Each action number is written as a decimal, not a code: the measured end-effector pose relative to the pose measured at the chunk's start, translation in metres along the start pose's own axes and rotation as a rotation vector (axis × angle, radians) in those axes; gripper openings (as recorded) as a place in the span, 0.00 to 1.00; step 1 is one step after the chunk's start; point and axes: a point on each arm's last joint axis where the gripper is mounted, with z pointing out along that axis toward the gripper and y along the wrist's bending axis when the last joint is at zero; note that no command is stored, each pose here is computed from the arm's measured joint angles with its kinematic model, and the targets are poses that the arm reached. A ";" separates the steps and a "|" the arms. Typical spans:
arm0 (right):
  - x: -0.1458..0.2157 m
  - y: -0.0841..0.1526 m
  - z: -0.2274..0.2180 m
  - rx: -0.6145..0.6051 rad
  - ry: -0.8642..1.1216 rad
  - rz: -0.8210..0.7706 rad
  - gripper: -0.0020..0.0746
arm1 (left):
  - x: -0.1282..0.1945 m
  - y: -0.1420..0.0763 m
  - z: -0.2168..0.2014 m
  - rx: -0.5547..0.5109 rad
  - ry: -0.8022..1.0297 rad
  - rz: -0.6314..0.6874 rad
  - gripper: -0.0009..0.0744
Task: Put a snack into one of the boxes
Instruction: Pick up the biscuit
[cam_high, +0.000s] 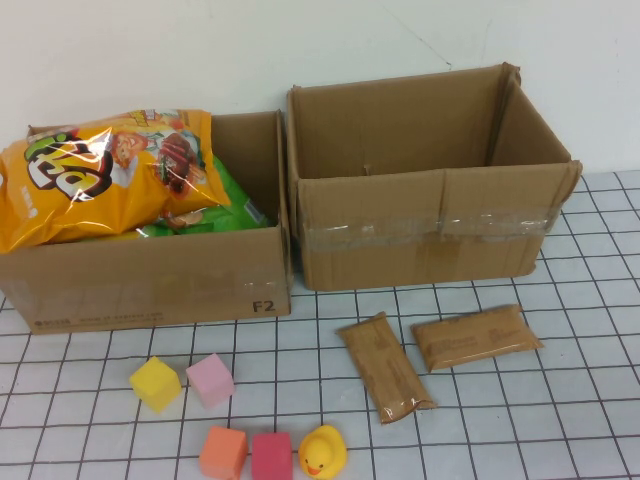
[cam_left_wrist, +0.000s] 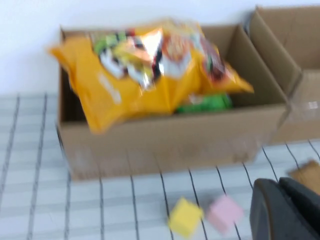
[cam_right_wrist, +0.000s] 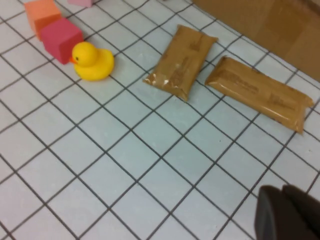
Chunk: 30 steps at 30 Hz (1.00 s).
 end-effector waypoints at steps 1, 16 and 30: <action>-0.006 -0.004 0.002 -0.010 0.013 0.003 0.02 | 0.011 -0.001 -0.004 0.000 0.007 -0.013 0.01; -0.059 -0.070 0.105 -0.221 0.260 0.009 0.03 | 0.139 -0.003 -0.013 -0.023 0.044 -0.110 0.01; -0.093 -0.026 0.235 -0.319 0.254 -0.158 0.52 | 0.145 0.011 -0.005 -0.140 -0.051 -0.038 0.01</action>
